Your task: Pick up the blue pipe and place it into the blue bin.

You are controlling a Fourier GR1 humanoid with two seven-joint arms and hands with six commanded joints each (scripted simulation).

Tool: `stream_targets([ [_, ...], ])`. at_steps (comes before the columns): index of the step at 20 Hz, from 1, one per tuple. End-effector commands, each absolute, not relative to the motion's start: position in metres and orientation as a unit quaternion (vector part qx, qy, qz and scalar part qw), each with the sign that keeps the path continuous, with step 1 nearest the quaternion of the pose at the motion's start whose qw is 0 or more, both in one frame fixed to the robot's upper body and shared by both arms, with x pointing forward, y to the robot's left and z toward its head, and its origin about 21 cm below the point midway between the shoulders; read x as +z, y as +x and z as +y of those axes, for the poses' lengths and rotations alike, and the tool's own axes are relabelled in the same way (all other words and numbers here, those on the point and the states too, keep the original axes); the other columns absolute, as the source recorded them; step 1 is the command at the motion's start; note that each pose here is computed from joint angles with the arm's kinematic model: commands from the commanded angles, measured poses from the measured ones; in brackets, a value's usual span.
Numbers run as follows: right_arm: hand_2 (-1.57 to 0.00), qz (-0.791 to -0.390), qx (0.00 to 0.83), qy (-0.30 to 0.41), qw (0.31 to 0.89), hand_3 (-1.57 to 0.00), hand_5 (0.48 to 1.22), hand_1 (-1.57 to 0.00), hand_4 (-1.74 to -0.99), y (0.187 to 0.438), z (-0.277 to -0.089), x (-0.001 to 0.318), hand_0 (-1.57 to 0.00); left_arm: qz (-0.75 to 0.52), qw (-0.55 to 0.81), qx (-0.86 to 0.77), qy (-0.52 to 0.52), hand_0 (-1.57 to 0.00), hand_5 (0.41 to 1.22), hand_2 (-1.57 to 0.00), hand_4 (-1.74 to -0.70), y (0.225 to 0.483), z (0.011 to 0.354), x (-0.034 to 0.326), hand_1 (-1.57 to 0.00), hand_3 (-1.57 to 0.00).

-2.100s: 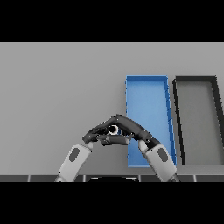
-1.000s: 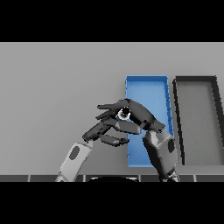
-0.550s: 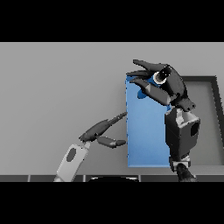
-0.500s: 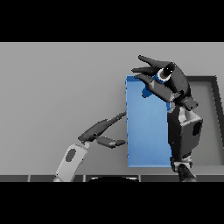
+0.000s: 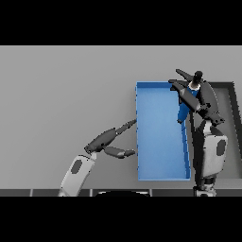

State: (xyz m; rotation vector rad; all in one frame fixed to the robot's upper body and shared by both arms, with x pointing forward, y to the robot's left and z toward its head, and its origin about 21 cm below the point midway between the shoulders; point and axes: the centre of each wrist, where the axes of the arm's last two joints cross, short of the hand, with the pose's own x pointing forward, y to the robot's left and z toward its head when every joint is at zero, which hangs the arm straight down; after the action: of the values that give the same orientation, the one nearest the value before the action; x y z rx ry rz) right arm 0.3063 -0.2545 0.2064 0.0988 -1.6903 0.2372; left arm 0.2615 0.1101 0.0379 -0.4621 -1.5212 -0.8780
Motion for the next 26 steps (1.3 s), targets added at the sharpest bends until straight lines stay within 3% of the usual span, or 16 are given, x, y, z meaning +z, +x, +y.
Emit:
stream_targets([
  [1, -1.57, -0.735, 0.098, 0.032, 0.670, -1.57, 1.221, -1.57, -1.500, 0.305, -0.257, 0.198, -1.57, -0.663, 0.612, -0.384, -0.198, 0.00, 0.460, 0.00, -0.93, 0.261, 0.110, 0.039, 0.00, 0.00],
  [7, -1.57, -0.645, 0.041, -0.022, 0.763, -1.57, 1.221, -1.57, -1.500, 0.294, -0.271, 0.133, -1.57, -0.677, 0.603, -0.375, -0.194, 0.00, 0.466, 0.00, -0.93, 0.261, 0.110, 0.044, 0.00, 0.00],
  [11, -1.57, -0.594, 0.019, -0.019, 0.804, -1.57, 1.221, -1.57, -1.497, 0.291, -0.271, 0.108, -1.57, -0.674, 0.606, -0.382, -0.180, 0.00, 0.476, 0.00, -0.92, 0.259, 0.111, 0.041, 0.00, 0.00],
  [13, -1.57, -0.561, 0.018, -0.018, 0.828, -1.01, 1.221, -1.57, -1.585, 0.286, -0.274, 0.097, -1.57, -0.679, 0.603, -0.379, -0.178, 0.00, 0.480, 0.00, -0.92, 0.263, 0.113, 0.042, 0.00, 0.00],
  [15, -1.57, -0.534, 0.011, -0.014, 0.846, -0.64, 1.221, -1.57, -1.641, 0.284, -0.271, 0.092, -1.57, -0.679, 0.602, -0.379, -0.180, 0.00, 0.484, 0.00, -0.92, 0.262, 0.111, 0.041, 0.00, 0.00],
  [16, -1.57, -0.517, 0.007, -0.010, 0.856, -0.51, 1.221, -1.57, -1.661, 0.283, -0.266, 0.089, -1.57, -0.680, 0.601, -0.380, -0.179, 0.00, 0.486, 0.00, -0.92, 0.265, 0.112, 0.042, 0.00, 0.00],
  [17, -1.57, -0.500, -0.001, -0.008, 0.866, -0.41, 1.171, -1.57, -1.677, 0.284, -0.263, 0.086, -1.57, -0.677, 0.603, -0.381, -0.179, 0.00, 0.489, 0.00, -0.92, 0.265, 0.111, 0.041, 0.00, 0.00],
  [18, -1.52, -0.487, -0.013, -0.010, 0.873, -0.45, 1.161, -1.57, -1.626, 0.286, -0.264, 0.087, -1.57, -0.677, 0.603, -0.382, -0.181, 0.00, 0.491, 0.00, -0.92, 0.265, 0.109, 0.041, 0.00, 0.00],
  [20, -0.99, -0.476, -0.014, -0.010, 0.879, -0.29, 1.148, -1.03, -1.469, 0.287, -0.264, 0.086, -1.08, -0.679, 0.600, -0.382, -0.181, 0.00, 0.493, 0.00, -0.92, 0.265, 0.111, 0.040, 0.00, 0.00],
  [22, -0.63, -0.458, -0.022, -0.027, 0.888, -0.19, 1.125, -0.66, -1.370, 0.289, -0.267, 0.085, -0.69, -0.677, 0.602, -0.381, -0.185, 0.00, 0.493, 0.00, -0.92, 0.262, 0.113, 0.037, 0.00, 0.00],
  [24, -0.40, -0.456, 0.038, -0.052, 0.888, -0.12, 1.068, -0.42, -1.307, 0.291, -0.267, 0.091, -0.44, -0.678, 0.603, -0.377, -0.187, 0.00, 0.494, 0.00, -0.93, 0.263, 0.113, 0.039, 0.00, 0.00],
  [26, -0.26, -0.454, 0.107, -0.087, 0.880, -0.08, 0.962, -0.27, -1.250, 0.291, -0.262, 0.094, -0.28, -0.677, 0.603, -0.378, -0.187, 0.00, 0.494, 0.00, -0.93, 0.263, 0.113, 0.042, 0.00, 0.00],
])
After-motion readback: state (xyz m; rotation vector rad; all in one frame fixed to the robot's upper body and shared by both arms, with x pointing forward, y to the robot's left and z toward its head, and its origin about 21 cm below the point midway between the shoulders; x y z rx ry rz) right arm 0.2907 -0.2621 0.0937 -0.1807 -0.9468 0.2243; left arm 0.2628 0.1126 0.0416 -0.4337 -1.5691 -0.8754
